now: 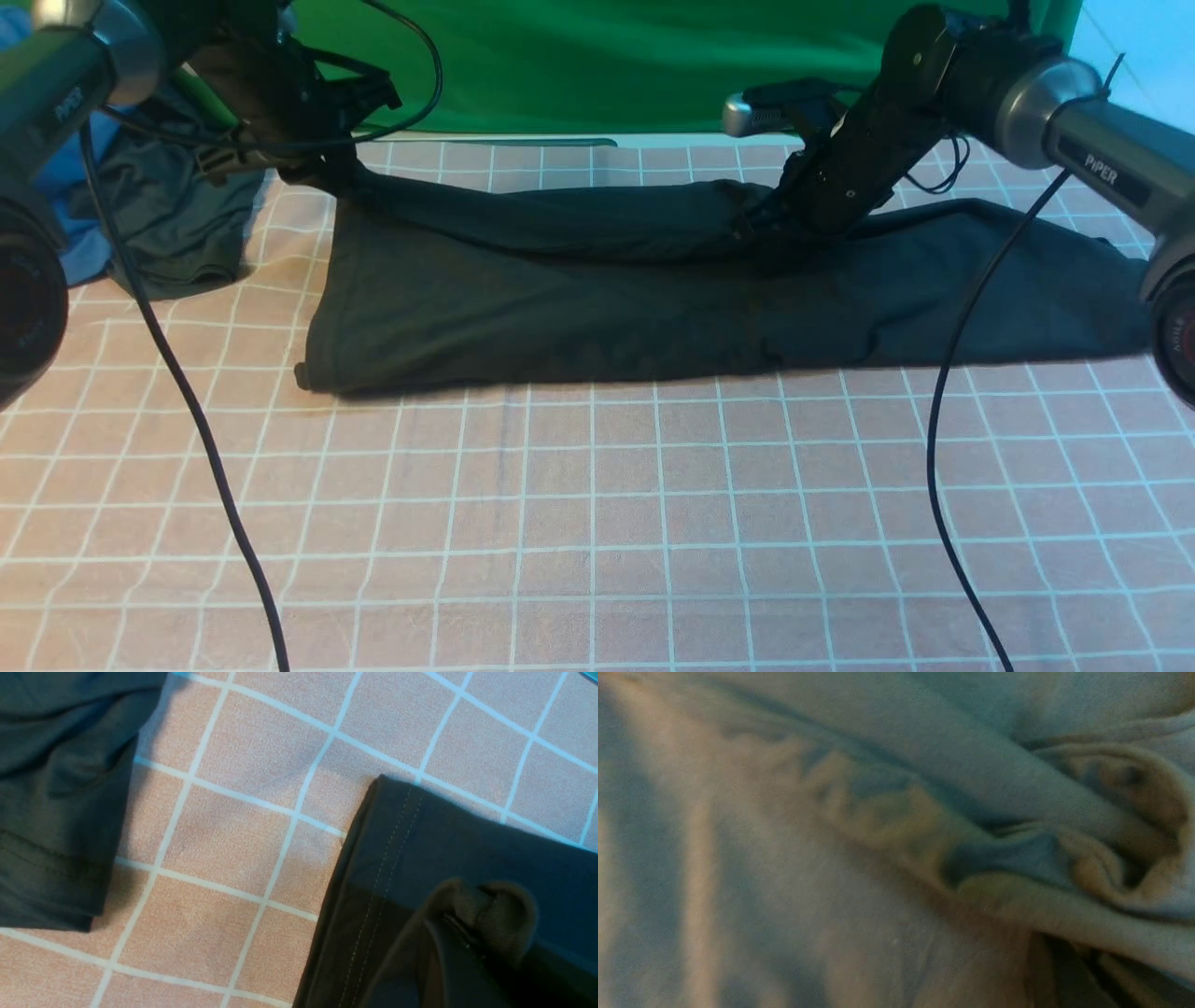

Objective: Fold a long-sleeved shirt over a pink coffee tablecloth.
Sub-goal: 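Fold the black garment in half by bringing its near edge over to the far edge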

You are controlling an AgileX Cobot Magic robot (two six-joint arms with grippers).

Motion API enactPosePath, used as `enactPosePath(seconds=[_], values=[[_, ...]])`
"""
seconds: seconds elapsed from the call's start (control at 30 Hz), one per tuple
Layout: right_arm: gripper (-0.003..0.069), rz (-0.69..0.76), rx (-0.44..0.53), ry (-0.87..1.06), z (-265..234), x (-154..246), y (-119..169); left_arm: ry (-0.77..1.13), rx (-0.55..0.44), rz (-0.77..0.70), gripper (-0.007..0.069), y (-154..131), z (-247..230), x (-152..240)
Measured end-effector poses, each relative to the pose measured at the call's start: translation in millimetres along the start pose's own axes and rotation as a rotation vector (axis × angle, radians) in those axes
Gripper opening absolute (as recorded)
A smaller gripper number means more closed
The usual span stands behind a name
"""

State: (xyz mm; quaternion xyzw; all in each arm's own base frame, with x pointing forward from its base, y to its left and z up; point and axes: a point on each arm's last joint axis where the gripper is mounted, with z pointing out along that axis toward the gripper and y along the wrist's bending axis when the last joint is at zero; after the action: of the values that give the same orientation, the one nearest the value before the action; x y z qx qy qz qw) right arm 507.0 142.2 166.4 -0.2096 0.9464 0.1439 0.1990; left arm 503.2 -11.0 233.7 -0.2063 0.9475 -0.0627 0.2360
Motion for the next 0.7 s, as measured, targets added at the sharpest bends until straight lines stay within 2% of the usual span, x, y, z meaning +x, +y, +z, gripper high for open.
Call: enactPosePath(seconds=[0.37,0.7], values=[[0.0039,0.033,0.128,-0.324,15,-23,-22,0.0,0.034,-0.021,0.0046,-3,0,0],[0.0039,0.108,0.157,-0.393,-12,-33,-49,-0.019,0.05,-0.026,0.0046,-4,0,-2]])
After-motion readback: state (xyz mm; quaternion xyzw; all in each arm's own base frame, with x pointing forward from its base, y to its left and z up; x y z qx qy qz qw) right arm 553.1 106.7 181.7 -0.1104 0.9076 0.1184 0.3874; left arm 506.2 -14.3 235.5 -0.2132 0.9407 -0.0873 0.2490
